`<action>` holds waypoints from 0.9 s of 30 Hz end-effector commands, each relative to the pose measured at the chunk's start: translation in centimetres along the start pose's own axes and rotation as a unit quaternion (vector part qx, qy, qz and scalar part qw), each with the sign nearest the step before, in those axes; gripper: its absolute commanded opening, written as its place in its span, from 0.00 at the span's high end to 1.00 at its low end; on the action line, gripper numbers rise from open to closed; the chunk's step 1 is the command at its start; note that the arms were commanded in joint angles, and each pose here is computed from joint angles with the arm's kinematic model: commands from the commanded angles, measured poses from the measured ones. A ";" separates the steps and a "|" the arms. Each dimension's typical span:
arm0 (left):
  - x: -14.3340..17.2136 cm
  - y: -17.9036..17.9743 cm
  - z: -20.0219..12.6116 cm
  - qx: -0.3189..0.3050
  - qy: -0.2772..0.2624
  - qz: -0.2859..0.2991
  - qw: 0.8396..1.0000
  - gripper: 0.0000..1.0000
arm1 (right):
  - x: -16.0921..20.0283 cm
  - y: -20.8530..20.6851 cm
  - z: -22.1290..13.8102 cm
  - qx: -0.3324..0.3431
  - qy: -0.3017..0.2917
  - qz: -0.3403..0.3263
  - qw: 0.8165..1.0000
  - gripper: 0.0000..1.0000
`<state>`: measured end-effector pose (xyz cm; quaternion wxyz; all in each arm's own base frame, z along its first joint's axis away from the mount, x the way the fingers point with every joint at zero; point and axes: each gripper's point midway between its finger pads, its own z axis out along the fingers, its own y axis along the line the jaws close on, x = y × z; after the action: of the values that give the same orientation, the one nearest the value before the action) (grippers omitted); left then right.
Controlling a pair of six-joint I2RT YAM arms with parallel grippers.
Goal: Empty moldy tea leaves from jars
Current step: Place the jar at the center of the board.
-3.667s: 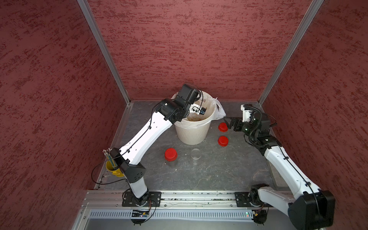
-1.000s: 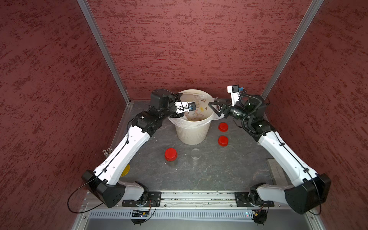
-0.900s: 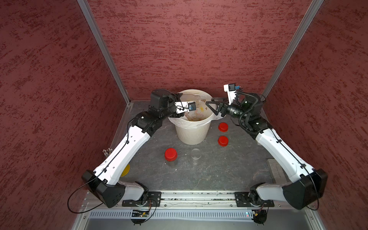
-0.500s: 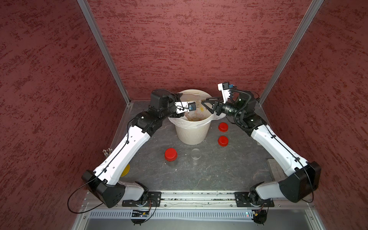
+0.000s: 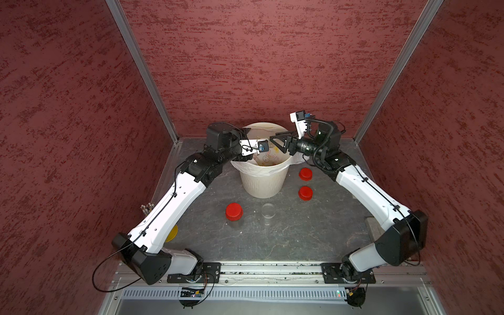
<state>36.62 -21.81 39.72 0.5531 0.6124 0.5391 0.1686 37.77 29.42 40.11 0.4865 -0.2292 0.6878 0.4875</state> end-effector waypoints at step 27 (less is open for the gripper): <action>-1.3 1.5 -0.5 -0.025 -0.021 0.012 0.999 0.29 | -0.7 2.5 1.8 -0.042 0.008 -0.018 0.999 0.72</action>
<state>36.63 -21.81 39.79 0.5522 0.6166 0.5331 0.1753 37.30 31.32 41.03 0.4805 -0.2512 0.6755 0.4998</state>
